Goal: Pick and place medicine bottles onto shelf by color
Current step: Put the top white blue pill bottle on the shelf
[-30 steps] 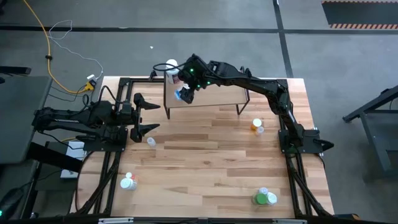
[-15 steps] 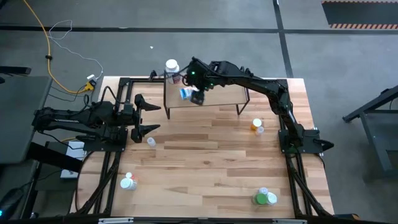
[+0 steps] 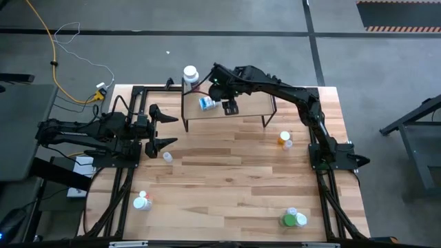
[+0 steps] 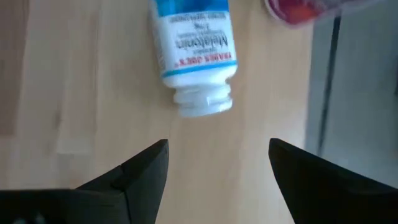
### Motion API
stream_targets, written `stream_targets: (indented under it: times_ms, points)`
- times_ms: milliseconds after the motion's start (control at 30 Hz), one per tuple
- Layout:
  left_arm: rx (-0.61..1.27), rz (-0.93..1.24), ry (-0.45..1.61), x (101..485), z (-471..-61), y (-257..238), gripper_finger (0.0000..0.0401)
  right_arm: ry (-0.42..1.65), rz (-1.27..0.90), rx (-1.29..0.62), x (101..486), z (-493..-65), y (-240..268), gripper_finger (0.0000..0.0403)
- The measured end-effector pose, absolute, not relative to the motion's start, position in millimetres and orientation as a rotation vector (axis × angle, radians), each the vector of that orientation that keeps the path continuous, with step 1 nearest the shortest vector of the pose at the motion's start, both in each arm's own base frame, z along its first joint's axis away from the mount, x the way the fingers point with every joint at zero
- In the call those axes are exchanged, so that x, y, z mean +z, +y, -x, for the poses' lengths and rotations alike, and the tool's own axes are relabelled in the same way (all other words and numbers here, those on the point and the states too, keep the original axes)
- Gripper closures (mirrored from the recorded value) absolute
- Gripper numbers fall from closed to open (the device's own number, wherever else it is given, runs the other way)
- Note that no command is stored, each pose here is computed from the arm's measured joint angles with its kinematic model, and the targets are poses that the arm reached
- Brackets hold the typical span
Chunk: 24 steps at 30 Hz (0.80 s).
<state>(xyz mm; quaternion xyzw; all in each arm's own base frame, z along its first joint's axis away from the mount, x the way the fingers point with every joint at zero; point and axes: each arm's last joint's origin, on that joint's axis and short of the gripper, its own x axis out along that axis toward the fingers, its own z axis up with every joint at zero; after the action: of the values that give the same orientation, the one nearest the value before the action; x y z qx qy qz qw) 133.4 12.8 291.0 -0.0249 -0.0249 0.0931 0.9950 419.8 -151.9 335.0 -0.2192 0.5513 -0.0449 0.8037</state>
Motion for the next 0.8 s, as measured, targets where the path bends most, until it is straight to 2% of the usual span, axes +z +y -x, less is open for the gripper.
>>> stream_targets:
  times_ms: [200,500,800]
  points:
    - [0.187,0.05,-0.049,291.0,-133.3,12.9,0.0046,1.15,0.519,-0.069,334.0,-424.6,-153.6,0.0135]
    - [0.189,0.076,-0.028,288.6,-133.4,12.9,0.0046,1.213,0.52,-0.078,297.0,-443.4,-164.4,0.0135]
    - [0.19,0.067,-0.026,288.5,-133.4,13.0,0.0046,1.185,0.406,-0.07,294.2,-438.9,-179.7,0.0135]
